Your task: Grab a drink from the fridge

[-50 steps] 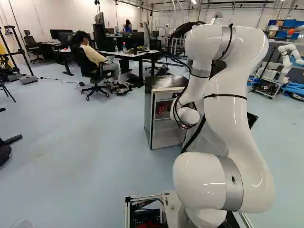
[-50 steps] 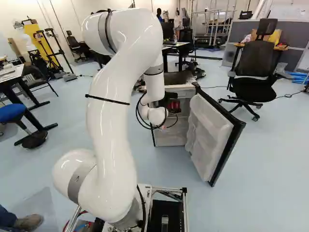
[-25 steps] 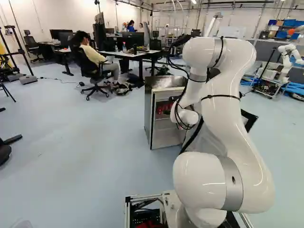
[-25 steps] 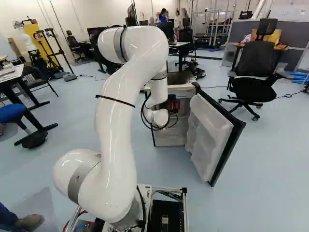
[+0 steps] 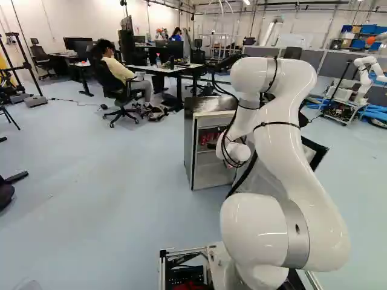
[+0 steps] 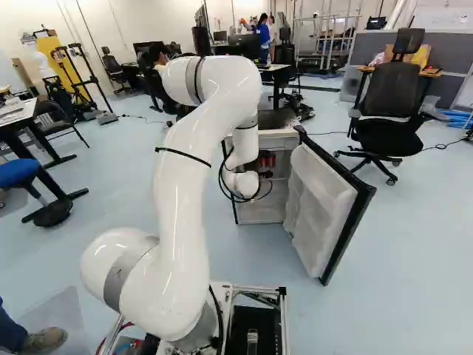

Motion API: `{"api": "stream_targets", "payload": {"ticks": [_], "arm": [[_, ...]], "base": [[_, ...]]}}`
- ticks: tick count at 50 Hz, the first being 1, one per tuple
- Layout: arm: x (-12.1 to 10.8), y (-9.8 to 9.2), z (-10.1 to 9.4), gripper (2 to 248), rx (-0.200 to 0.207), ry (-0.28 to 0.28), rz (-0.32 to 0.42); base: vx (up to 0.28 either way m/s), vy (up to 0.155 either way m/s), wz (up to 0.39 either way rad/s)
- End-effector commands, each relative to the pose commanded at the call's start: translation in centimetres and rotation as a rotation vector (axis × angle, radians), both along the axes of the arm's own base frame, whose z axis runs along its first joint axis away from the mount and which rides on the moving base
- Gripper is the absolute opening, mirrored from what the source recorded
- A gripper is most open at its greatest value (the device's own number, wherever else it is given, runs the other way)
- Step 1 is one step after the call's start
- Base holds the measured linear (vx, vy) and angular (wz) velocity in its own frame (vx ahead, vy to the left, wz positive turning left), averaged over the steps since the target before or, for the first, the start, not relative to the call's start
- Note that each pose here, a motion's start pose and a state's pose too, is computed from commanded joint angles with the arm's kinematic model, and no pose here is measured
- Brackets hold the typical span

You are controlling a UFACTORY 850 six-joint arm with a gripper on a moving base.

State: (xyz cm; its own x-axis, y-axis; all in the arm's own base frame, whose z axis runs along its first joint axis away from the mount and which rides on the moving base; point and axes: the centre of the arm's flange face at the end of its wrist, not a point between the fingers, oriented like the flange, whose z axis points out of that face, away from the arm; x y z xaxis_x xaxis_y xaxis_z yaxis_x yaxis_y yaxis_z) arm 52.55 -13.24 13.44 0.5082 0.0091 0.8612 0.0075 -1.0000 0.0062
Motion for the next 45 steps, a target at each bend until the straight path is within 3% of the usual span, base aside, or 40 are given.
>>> {"api": "stream_targets", "payload": {"ticks": [45], "arm": [[1.7,-0.2,-6.1,247,0.011,0.027,0.005]], "base": [[0.0,0.0,0.0]]}}
